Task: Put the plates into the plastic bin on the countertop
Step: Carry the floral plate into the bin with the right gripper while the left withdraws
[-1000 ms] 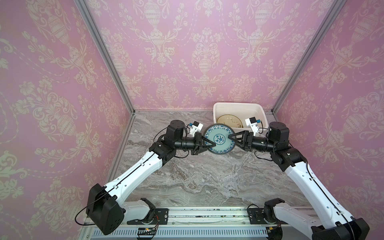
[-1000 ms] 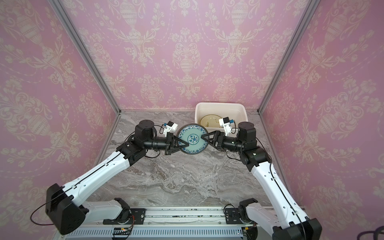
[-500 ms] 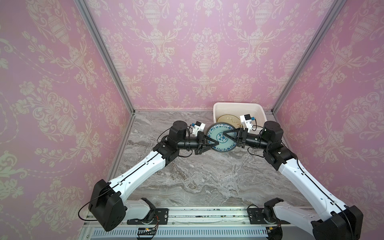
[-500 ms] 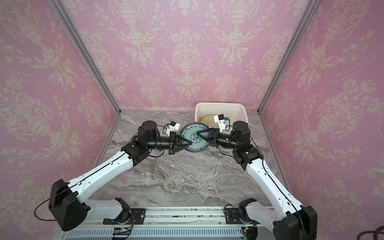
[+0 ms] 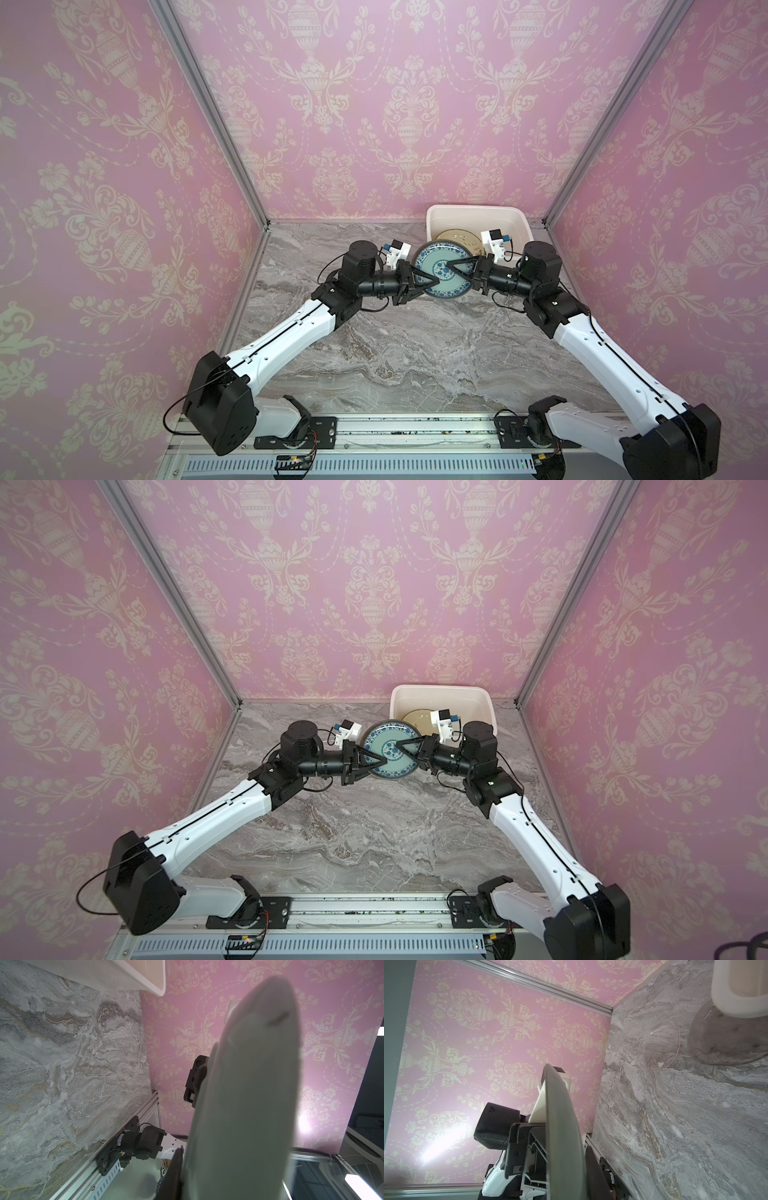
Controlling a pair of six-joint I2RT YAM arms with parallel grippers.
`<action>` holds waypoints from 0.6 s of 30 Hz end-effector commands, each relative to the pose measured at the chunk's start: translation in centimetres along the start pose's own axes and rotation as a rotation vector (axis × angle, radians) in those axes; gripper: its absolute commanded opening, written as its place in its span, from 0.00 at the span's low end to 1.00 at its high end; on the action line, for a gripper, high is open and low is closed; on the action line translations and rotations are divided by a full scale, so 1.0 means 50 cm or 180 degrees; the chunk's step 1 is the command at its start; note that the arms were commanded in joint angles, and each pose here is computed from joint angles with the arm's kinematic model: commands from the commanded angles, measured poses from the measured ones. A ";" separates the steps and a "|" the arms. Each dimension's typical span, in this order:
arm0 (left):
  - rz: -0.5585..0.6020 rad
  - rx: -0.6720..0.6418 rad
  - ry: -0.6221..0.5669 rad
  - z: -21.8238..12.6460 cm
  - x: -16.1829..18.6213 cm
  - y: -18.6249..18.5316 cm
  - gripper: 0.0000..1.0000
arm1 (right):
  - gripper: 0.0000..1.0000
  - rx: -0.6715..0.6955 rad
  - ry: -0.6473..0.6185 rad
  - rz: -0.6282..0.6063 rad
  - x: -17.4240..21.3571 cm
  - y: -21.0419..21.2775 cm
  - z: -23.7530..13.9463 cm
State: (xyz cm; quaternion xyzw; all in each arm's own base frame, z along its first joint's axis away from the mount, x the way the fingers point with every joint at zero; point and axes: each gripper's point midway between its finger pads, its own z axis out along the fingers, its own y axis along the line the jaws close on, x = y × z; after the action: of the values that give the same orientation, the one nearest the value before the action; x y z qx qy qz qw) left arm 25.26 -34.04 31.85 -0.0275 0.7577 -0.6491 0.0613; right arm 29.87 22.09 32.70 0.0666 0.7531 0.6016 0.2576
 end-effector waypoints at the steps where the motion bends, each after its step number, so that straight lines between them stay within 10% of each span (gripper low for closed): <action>1: 0.0072 0.0079 0.0147 0.014 0.030 -0.018 0.35 | 0.00 -0.0191 0.0020 -0.0305 -0.005 0.055 0.006; 6: 0.0363 0.0088 -0.0138 -0.014 0.019 -0.039 0.72 | 0.00 -0.0015 -0.0216 -0.0327 -0.063 0.048 -0.009; 18: 0.0997 -0.0815 -0.1692 -0.221 -0.083 0.018 0.99 | 0.00 0.0937 -0.0957 -0.0398 -0.258 -0.042 -0.032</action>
State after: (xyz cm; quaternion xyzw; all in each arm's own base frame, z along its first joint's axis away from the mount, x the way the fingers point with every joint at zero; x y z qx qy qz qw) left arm 26.08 -26.07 36.21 -0.0499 0.7499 -0.5906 0.2940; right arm 38.70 16.37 35.90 0.1306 0.7685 0.5083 0.3660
